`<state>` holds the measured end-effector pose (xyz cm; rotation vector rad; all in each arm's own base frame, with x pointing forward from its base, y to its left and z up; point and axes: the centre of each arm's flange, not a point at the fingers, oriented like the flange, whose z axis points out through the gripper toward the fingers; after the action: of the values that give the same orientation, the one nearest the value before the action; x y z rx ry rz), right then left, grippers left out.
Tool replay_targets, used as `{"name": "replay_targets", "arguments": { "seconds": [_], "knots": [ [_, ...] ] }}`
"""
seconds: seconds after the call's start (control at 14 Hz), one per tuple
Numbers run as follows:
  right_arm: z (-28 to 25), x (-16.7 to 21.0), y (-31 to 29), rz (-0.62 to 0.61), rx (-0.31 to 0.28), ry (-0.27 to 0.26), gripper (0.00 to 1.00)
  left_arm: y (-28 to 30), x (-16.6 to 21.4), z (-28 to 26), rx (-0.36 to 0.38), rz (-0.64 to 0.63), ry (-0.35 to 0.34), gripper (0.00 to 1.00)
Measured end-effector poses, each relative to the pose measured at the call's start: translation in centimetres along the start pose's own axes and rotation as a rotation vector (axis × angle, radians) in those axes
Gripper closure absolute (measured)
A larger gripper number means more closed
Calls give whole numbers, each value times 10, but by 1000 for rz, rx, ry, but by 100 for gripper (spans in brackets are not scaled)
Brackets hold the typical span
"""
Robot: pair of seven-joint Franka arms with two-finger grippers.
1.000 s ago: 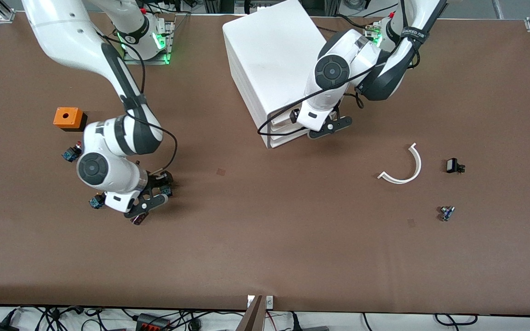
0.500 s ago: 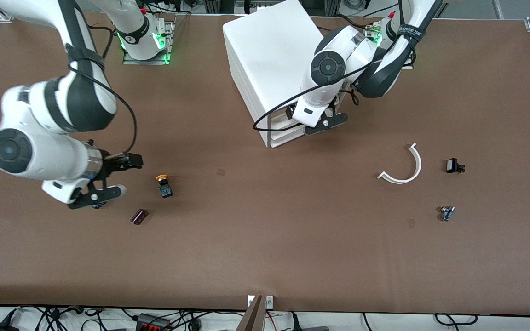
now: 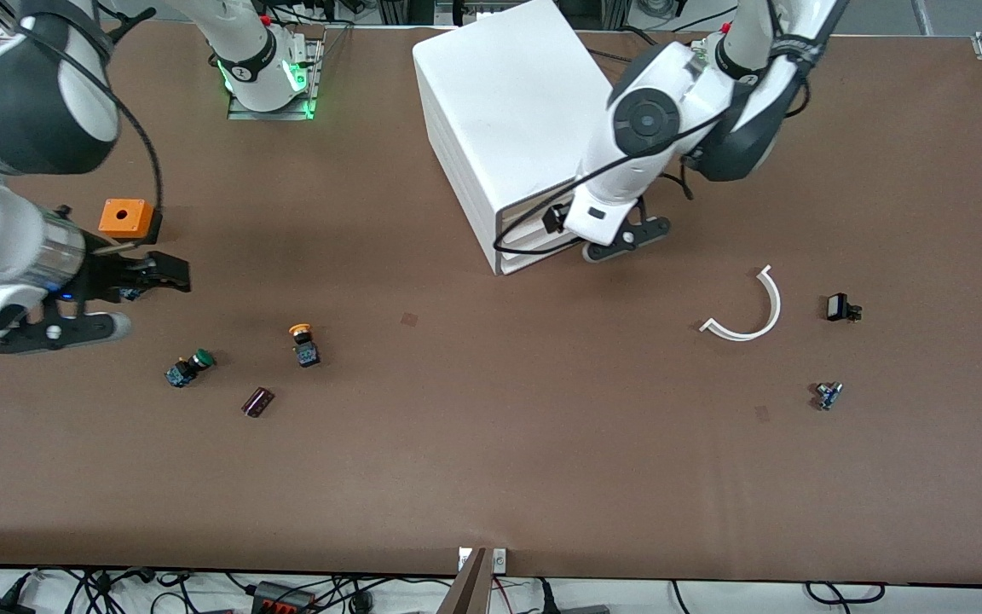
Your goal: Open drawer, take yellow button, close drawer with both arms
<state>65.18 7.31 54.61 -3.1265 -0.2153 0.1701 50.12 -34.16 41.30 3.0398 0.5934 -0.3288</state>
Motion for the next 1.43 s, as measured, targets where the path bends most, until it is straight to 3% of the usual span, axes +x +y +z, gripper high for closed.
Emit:
{"name": "replay_targets", "arguments": {
  "seconds": [0.36, 0.71, 0.86, 1.0, 1.21, 1.43],
  "knots": [
    [-41, -20, 45, 89, -8, 69, 0, -83, 96, -87, -5, 128, 45, 0],
    [-78, -46, 94, 164, 16, 139, 0, -157, 140, -138, 97, 342, 62, 0],
    [-93, -58, 106, 175, 34, 172, 0, -190, 153, -162, 94, 421, 75, 0],
    [-99, -63, 112, 177, 17, 188, 0, -231, 163, -183, 69, 496, 80, 0],
    [-90, -66, 105, 157, -31, 179, 0, -287, 166, -203, 34, 549, 94, 0],
    [-82, -73, 102, 155, -32, 155, 0, -294, 145, -211, 29, 540, 177, 0]
  ]
}}
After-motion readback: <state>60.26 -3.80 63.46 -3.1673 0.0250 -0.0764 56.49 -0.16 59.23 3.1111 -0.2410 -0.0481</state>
